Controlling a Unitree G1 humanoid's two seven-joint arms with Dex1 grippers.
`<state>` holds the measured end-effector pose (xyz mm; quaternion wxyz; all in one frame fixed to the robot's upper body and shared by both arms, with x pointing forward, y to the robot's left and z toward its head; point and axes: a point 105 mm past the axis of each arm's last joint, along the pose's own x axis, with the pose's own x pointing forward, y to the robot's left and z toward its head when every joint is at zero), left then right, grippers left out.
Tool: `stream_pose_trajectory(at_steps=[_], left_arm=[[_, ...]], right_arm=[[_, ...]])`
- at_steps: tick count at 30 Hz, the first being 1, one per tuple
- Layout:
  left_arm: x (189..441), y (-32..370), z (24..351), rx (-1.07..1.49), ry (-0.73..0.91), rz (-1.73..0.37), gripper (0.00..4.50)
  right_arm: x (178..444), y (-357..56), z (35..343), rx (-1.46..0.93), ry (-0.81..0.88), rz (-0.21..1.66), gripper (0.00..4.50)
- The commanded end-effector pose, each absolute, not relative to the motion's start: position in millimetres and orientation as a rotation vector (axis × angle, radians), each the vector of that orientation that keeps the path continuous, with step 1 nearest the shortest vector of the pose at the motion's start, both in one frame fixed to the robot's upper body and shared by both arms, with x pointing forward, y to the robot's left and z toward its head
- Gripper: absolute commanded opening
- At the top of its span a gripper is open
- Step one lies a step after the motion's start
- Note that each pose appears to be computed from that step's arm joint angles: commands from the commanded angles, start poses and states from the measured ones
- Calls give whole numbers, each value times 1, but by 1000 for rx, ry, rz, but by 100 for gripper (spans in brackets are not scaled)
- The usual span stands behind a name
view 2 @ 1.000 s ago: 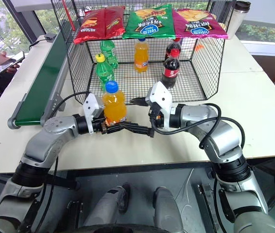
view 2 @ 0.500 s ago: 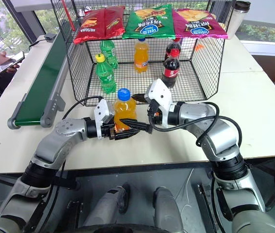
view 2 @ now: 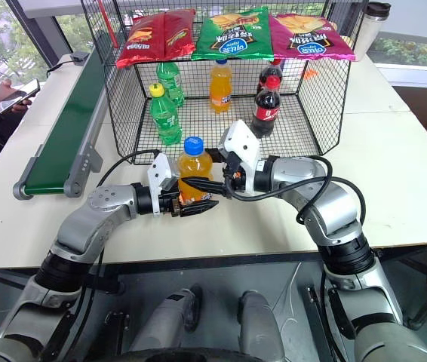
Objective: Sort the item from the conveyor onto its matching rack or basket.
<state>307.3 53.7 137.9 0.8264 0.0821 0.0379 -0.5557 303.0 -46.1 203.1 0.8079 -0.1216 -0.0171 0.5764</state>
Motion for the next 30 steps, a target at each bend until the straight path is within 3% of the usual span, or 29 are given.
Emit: stream_pose_trajectory(at_steps=[1,10,15,22,30], left_arm=[[308,49,161,173,-15,-1176,447],[313,77,160,141,42,-1054,447],[309,116,158,119,90,-934,447],[325,164,151,173,64,-640,447],[329,146,151,148,-48,-497,447]], right_arm=[[302,-45,220,-307,-110,1223,249],[317,-52,227,-330,-142,1134,249],[349,-59,238,-329,-189,960,249],[393,-58,251,-280,-231,763,249],[436,-57,248,-289,-241,630,249]])
